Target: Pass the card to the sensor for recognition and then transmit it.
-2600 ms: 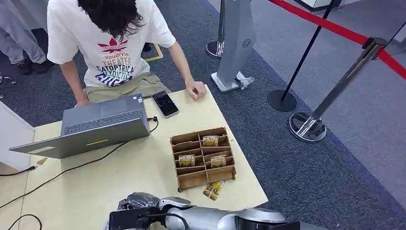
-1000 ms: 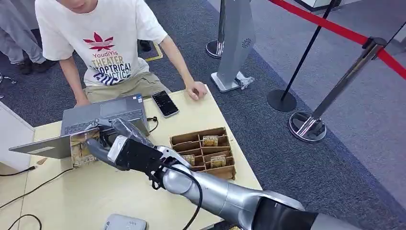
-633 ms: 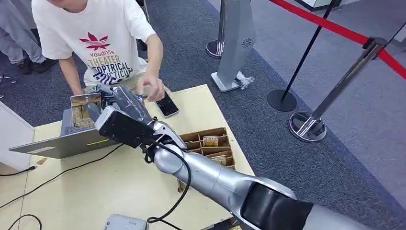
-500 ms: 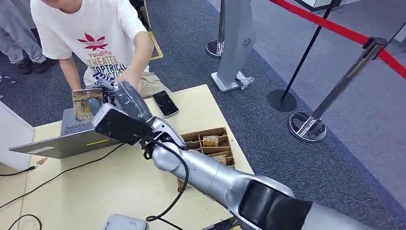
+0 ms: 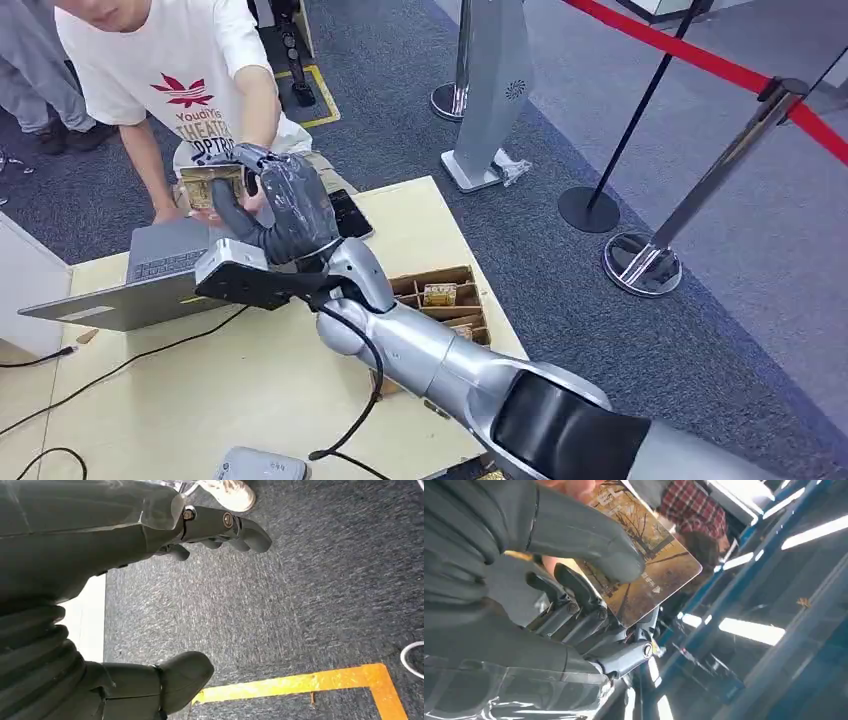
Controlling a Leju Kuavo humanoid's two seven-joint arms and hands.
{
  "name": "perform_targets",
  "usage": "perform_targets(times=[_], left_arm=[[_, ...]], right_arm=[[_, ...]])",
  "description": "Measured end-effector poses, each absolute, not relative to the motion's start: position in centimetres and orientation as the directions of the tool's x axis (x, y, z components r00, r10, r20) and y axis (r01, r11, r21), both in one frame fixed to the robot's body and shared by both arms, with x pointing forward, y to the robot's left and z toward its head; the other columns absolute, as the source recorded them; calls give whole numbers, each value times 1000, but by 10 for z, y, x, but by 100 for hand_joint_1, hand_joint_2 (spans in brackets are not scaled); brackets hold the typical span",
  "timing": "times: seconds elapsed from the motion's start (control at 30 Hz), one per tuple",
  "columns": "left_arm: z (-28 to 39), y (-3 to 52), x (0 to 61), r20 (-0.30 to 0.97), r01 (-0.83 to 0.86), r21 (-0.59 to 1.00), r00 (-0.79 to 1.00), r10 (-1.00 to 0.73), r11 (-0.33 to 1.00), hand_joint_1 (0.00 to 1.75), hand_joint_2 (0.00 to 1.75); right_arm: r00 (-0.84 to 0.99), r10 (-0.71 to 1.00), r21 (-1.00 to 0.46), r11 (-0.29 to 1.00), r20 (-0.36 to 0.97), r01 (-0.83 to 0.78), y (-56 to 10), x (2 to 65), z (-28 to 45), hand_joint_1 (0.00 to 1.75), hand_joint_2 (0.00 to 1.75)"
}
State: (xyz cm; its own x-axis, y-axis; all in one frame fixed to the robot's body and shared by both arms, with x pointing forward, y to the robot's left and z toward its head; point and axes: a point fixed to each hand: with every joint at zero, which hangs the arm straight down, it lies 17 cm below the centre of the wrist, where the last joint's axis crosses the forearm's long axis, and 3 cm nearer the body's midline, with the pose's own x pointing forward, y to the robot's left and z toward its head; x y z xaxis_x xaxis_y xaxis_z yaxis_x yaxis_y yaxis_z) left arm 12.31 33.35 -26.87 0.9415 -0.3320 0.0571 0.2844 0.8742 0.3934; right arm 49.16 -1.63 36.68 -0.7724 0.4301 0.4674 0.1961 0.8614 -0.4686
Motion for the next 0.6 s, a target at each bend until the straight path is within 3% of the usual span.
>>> perform_targets(times=[0.17,0.2,0.23,0.27,0.33,0.6], left_arm=[[-268,333,125,57,300,396,935,-349,868,0,175],[-268,334,126,58,300,399,935,-350,867,0,175],[-268,334,127,58,299,399,935,-350,867,0,175],[-268,334,126,55,298,399,936,-347,867,0,175],[-268,335,126,53,295,400,938,-343,868,0,175],[-268,336,126,56,282,402,942,-330,871,0,175]], right_arm=[[-777,471,-514,827,417,225,-14,488,354,175,175],[-776,481,-524,820,408,233,-14,487,351,141,175],[-776,489,-533,812,399,237,-14,486,347,23,175],[-773,496,-541,806,396,240,-14,486,343,9,175],[-767,504,-556,797,398,235,-14,486,333,0,175],[-737,514,-572,793,439,212,-17,492,312,0,175]])
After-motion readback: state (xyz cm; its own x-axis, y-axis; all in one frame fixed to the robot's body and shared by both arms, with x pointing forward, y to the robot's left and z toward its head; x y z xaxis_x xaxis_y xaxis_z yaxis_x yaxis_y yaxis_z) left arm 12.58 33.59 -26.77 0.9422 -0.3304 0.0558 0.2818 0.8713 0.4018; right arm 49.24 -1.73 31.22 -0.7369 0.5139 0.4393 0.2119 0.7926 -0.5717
